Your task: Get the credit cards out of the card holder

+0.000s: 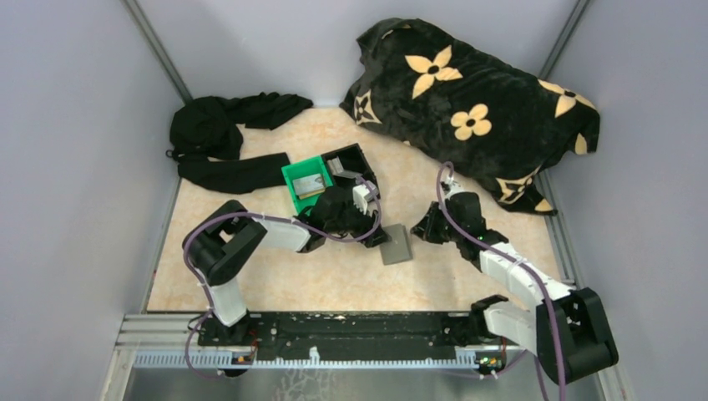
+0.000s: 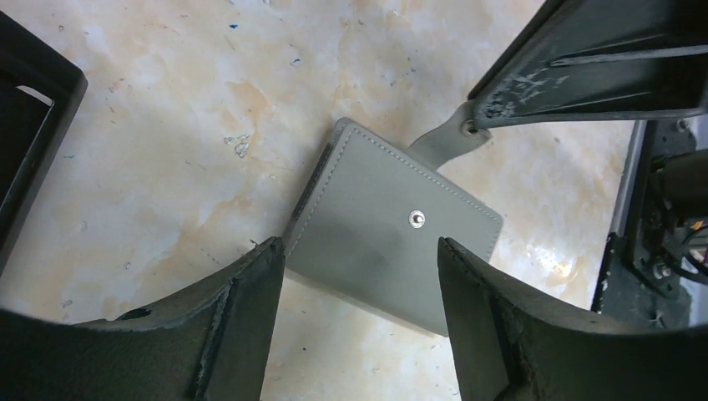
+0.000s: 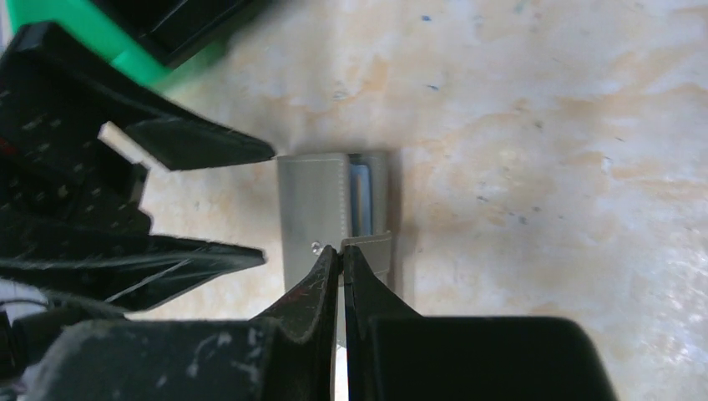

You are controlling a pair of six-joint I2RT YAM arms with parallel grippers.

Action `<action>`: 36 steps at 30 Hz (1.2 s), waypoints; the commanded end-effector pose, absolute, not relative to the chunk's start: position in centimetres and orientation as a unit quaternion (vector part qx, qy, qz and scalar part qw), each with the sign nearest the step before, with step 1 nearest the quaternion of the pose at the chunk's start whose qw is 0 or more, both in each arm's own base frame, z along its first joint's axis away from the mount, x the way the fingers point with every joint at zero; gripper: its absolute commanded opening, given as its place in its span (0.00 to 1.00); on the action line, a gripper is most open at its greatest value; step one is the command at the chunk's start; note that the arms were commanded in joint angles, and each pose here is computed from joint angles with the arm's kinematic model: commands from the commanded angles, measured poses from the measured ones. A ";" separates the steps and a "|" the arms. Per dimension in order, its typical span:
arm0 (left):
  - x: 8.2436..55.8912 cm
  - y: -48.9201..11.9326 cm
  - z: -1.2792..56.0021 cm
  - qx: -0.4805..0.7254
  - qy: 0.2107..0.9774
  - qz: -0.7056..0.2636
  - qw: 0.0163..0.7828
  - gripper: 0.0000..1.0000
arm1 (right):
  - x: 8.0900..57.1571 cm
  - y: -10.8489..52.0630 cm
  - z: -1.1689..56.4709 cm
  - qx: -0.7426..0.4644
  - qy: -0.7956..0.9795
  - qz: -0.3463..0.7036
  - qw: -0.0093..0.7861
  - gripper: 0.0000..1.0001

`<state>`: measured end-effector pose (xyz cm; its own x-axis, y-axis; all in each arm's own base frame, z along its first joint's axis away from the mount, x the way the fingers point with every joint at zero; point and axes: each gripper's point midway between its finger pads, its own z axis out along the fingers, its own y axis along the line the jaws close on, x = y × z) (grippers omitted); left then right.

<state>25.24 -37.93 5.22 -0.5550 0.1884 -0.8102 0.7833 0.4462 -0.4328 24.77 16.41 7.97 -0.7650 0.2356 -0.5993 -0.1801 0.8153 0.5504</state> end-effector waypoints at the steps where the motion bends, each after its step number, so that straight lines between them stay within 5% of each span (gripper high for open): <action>1: 25.9 -38.6 8.5 0.292 0.759 -0.441 0.379 0.73 | 25.9 15.0 7.2 0.092 0.888 0.297 0.339 0.00; 5: 25.8 -38.5 8.6 0.297 0.756 -0.440 0.384 0.71 | 26.0 12.3 6.5 0.166 0.886 0.240 0.360 0.00; 10: 25.6 -38.7 8.4 0.299 0.754 -0.446 0.378 0.71 | 25.2 9.4 7.0 0.214 0.874 0.190 0.393 0.40; 13: 25.7 -38.7 8.3 0.295 0.757 -0.445 0.377 0.71 | 25.3 8.8 8.5 0.207 0.864 0.183 0.421 0.49; 18: 26.4 -38.5 7.4 0.273 0.786 -0.423 0.360 0.71 | 26.6 10.0 12.3 0.145 0.852 0.172 0.472 0.42; 24: 27.7 -37.9 6.2 0.245 0.815 -0.380 0.361 0.69 | 28.3 16.6 14.2 0.051 0.854 0.220 0.469 0.00; 36: 28.3 -36.6 4.6 0.238 0.840 -0.334 0.356 0.64 | 25.1 18.6 7.8 0.041 0.903 0.216 0.370 0.00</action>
